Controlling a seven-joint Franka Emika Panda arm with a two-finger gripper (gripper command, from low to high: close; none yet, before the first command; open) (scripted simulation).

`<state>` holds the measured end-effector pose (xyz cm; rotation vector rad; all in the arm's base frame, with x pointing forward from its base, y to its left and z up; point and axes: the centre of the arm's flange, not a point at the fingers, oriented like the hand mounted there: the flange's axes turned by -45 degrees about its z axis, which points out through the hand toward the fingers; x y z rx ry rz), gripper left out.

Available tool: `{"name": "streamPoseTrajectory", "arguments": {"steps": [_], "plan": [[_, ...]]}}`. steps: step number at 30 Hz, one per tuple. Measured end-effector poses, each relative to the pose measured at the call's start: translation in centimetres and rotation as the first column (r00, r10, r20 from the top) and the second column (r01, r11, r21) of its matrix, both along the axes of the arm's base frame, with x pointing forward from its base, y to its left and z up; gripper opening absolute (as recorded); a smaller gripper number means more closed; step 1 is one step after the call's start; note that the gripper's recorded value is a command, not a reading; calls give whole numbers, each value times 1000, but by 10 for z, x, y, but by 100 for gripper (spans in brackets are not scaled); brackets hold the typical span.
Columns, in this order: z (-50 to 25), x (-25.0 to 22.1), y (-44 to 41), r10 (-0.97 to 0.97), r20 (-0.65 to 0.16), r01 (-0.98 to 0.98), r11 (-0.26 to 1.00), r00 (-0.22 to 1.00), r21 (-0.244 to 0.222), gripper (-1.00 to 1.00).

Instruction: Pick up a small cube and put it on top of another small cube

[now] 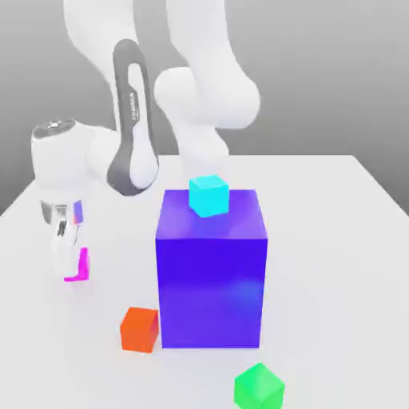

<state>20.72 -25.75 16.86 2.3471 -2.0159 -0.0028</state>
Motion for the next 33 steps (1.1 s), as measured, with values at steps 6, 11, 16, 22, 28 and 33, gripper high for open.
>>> {"name": "streamPoseTrajectory", "arguments": {"steps": [6, 11, 16, 22, 28, 33], "plan": [[26, 30, 15, 144, 25, -144, 989, 989, 19, -100], [37, 107, 44, 482, -5, -482, 876, 876, -3, -100], [46, 180, 103, 708, -24, -708, 706, 706, -10, -100], [55, 237, 191, 754, -6, -754, 657, 657, 2, -100], [69, 272, 300, 786, 28, -787, 617, 618, 25, -100], [32, 279, 334, 785, 34, -786, 618, 619, 33, -100]]}}
